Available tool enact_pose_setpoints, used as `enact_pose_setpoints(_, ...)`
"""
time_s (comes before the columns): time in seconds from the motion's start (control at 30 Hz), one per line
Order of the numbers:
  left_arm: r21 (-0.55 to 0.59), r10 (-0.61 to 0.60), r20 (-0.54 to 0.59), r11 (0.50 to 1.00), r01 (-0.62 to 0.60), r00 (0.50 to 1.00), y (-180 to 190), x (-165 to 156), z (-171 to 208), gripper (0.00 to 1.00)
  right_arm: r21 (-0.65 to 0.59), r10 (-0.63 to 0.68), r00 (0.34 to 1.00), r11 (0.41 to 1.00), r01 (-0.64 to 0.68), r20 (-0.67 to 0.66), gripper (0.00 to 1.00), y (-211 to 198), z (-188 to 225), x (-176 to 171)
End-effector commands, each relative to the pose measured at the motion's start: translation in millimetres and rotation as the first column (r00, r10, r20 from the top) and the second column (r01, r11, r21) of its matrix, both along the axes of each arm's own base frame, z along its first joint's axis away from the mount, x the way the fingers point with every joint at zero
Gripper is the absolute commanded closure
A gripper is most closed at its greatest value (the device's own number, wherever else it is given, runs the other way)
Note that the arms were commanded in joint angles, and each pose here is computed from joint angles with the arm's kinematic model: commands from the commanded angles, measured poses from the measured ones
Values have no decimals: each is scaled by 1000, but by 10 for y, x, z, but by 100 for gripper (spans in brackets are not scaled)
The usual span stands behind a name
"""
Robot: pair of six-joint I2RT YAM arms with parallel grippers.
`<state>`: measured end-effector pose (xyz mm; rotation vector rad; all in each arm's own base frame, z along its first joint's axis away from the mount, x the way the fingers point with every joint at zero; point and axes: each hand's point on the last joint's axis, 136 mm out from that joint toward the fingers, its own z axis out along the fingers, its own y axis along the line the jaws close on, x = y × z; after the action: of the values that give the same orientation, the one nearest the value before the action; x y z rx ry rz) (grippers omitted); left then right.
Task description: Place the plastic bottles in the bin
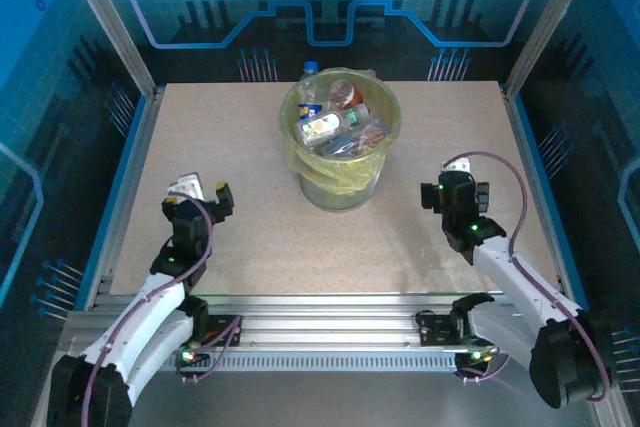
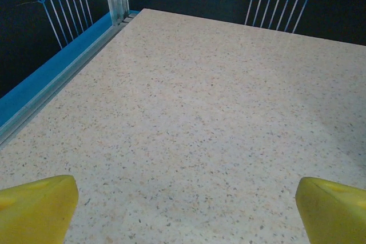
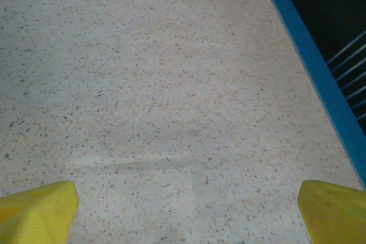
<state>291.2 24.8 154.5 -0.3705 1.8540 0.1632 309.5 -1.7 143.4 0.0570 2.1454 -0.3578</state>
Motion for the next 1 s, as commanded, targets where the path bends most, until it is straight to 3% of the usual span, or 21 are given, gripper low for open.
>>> enact_pose_setpoints(0.0,-8,-19,72,1000,19,997,-3,113,94,1,28,29,992,999,-32,120,0,34,139,144)
enact_pose_setpoints(0.37,19,-112,72,994,111,991,-90,351,-138,1,78,45,982,995,-61,186,0,8,58,189)
enact_pose_setpoints(0.67,50,-202,142,979,197,969,-215,596,-137,1,93,41,972,994,-64,233,0,-34,67,198)
enact_pose_setpoints(0.97,69,-210,119,977,203,971,-205,724,-261,1,102,41,968,992,-68,246,0,-73,72,225)
